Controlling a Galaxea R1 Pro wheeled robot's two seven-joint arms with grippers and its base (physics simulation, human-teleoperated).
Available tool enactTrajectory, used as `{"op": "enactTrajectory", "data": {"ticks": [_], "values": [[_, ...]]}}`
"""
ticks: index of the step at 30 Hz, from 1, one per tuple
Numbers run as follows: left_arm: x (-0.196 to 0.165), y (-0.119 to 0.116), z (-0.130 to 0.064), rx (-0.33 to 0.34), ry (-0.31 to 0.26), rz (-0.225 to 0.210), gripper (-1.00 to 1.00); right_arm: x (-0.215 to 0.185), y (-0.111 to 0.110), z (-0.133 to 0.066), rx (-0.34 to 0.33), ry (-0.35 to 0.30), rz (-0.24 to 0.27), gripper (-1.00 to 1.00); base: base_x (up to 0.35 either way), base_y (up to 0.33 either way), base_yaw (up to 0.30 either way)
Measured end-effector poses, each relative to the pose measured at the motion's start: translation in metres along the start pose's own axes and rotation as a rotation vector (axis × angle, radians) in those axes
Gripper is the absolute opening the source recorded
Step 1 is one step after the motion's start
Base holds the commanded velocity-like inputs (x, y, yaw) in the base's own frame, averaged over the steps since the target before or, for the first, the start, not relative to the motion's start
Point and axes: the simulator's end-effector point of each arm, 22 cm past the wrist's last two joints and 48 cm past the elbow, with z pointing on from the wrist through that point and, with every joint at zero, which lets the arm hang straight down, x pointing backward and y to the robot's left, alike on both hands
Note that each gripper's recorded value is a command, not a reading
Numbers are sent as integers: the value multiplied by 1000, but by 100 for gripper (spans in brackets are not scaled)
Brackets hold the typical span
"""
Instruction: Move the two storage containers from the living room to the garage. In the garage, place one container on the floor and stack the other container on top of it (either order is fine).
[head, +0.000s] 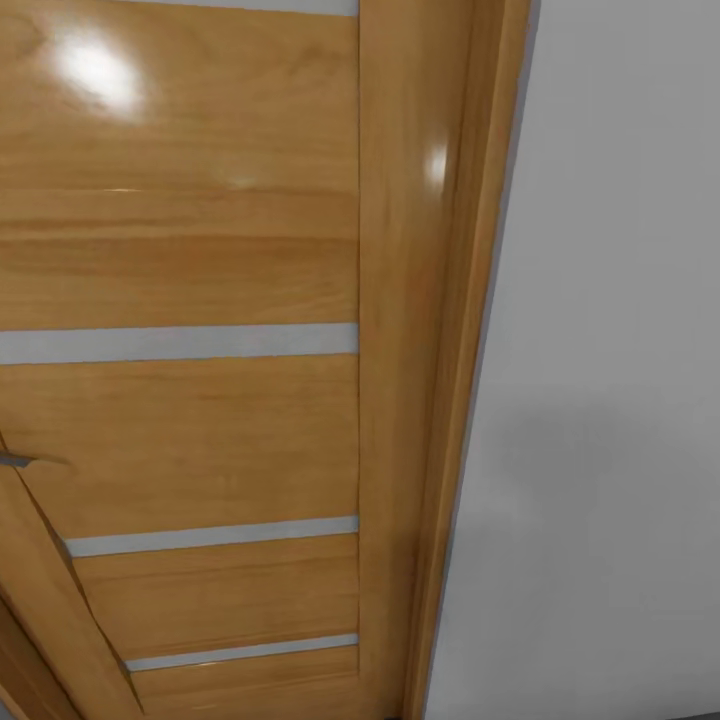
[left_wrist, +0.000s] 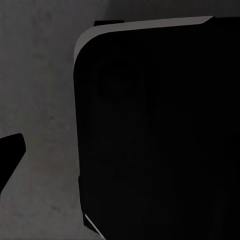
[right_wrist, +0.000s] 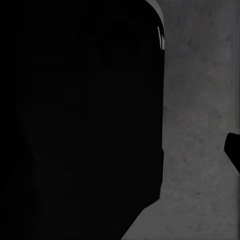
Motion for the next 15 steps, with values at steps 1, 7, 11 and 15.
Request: {"op": "enactTrajectory", "data": {"ticks": [1, 7, 11, 15], "values": [[0, 0, 0, 0, 0, 0, 100, 0, 0, 0, 0, 0, -3, 100, 40, -9, 0], [0, 0, 0, -1, -1, -11, 100, 0, -3, 0, 4, 0, -13, 100, 14, -3, 0], [0, 0, 0, 0, -1, -8, 100, 0, -6, 0, 10, 0, -11, 100, 3, -1, 0], [0, 0, 0, 0, -1, -6, 100, 0, -6, 0, 11, 0, -6, 100, 0, 0, 0]]}}
